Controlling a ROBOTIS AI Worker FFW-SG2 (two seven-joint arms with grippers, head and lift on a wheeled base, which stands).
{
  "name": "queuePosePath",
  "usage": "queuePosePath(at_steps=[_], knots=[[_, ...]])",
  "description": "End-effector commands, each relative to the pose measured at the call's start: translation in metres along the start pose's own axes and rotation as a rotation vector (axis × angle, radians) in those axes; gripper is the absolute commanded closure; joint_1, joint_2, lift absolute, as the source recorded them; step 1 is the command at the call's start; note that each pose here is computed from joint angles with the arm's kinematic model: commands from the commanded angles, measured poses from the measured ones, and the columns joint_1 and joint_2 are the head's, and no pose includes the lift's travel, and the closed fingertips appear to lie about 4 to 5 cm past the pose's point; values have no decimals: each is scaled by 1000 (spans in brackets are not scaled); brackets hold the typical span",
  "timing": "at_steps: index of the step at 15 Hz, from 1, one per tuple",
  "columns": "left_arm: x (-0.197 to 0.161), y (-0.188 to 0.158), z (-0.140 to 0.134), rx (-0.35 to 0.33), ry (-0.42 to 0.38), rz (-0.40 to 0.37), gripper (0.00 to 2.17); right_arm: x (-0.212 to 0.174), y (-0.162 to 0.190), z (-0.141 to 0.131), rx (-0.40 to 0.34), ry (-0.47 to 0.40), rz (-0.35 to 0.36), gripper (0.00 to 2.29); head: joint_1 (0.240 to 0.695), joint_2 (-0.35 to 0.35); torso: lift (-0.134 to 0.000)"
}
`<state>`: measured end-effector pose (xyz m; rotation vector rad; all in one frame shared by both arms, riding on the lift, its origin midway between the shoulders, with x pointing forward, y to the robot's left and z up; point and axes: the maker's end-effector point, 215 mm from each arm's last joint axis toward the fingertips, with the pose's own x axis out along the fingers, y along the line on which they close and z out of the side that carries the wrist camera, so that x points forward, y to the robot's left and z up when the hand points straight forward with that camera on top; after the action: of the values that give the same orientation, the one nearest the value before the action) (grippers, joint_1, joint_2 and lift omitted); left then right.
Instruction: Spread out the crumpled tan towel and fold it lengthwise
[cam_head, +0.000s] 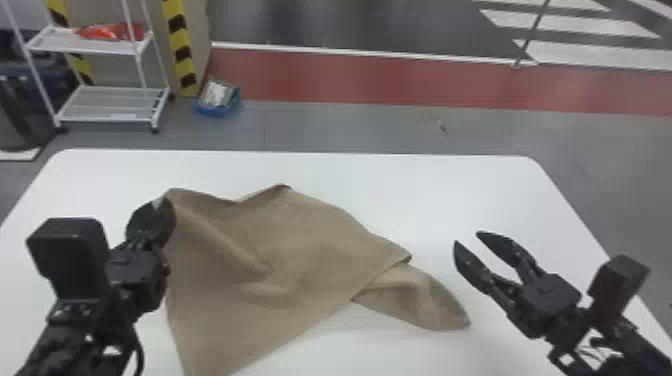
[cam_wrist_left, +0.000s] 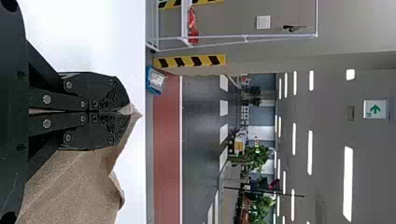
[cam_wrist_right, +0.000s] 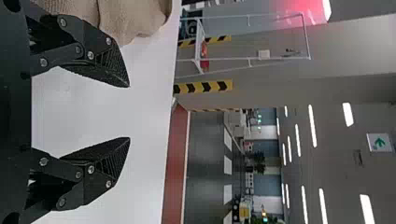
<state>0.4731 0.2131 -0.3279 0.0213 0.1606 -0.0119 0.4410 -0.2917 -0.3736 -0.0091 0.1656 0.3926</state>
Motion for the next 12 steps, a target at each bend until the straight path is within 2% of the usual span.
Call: queuePosePath(at_steps=[1, 3, 6, 8, 12], knots=[[0, -6, -2, 13, 1, -6, 2142, 30, 25, -2, -107, 50, 99, 586, 695, -106, -124], [-1, -5, -8, 18, 11, -2, 2142, 39, 45, -13, -197, 90, 149, 586, 695, -63, -124], [-1, 1, -10, 17, 9, 13, 2142, 36, 55, -23, -250, 103, 185, 586, 695, -34, -124], [-1, 0, -10, 18, 7, 9, 2142, 31, 60, -30, -304, 114, 193, 586, 695, -19, -124], [-1, -3, -8, 10, 0, 2, 2142, 34, 57, -45, -360, 130, 190, 586, 695, -20, -124]])
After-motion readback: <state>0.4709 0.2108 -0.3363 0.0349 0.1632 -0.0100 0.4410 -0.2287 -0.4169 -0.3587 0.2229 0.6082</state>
